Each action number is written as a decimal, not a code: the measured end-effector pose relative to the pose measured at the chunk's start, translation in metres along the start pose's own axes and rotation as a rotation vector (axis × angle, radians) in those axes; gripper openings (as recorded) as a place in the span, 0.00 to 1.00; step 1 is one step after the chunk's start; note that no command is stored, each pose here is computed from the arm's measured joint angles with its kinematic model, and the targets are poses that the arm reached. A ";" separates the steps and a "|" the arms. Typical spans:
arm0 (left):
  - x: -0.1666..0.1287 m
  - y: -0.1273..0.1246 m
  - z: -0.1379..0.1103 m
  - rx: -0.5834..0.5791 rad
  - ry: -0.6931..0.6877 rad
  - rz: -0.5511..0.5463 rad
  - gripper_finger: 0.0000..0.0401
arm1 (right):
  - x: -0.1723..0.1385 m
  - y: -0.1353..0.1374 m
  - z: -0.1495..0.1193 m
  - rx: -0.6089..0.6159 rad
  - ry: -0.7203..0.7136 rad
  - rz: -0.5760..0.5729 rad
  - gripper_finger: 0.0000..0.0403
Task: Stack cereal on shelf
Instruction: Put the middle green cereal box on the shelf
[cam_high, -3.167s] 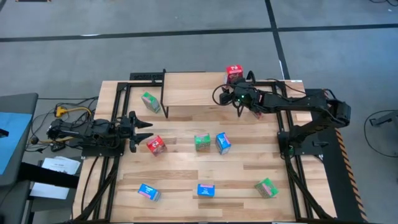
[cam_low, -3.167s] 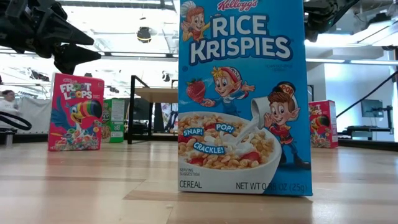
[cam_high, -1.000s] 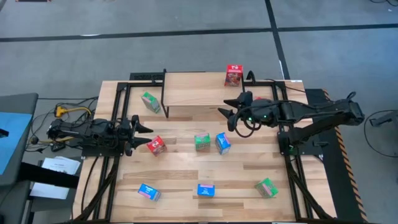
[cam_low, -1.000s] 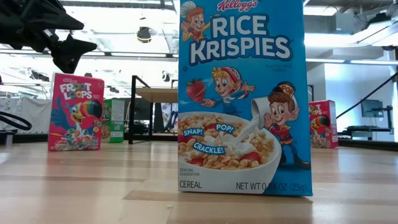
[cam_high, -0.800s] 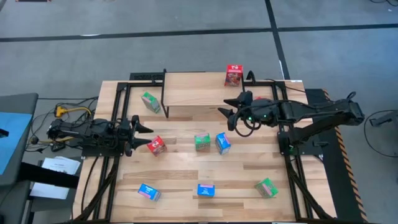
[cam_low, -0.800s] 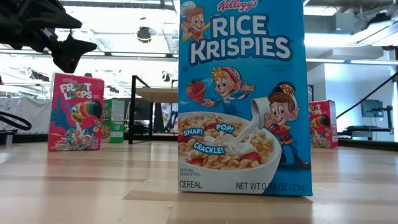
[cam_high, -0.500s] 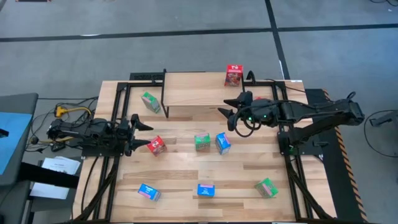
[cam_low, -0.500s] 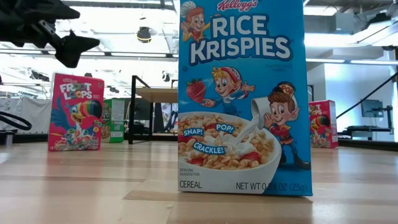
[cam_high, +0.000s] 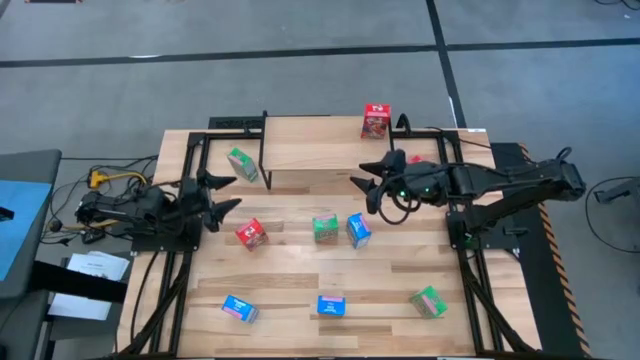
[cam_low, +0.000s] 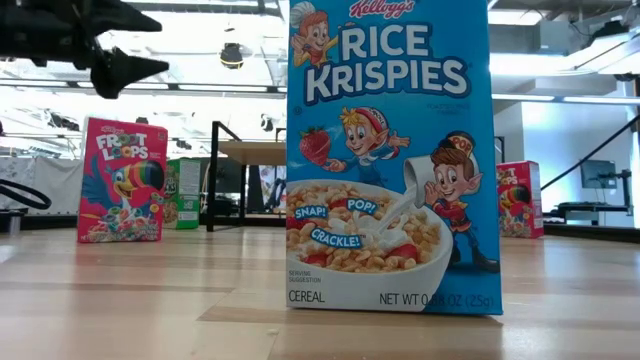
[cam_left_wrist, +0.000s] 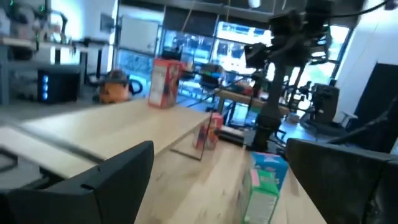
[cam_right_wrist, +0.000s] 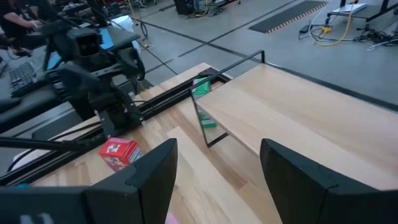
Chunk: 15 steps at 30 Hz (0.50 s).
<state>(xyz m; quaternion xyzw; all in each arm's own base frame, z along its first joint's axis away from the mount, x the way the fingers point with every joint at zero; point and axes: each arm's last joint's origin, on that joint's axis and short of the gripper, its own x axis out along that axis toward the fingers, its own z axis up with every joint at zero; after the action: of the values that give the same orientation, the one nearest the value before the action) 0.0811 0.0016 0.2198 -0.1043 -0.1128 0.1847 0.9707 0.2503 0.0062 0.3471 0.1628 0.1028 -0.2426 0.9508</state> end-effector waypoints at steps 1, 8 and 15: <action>0.000 0.000 -0.002 -0.005 0.015 0.002 0.88 | -0.001 0.001 -0.001 -0.002 0.002 0.005 0.63; -0.001 -0.001 -0.013 -0.081 0.140 -0.069 0.88 | -0.004 0.007 -0.003 -0.009 0.009 0.031 0.63; 0.000 -0.007 0.003 -0.062 0.004 -0.219 0.88 | -0.007 0.012 -0.004 -0.010 0.007 0.057 0.63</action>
<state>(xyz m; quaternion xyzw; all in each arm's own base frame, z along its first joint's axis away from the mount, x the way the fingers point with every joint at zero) 0.0830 -0.0044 0.2240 -0.1219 -0.1273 0.0739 0.9816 0.2498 0.0207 0.3480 0.1615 0.1026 -0.2141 0.9579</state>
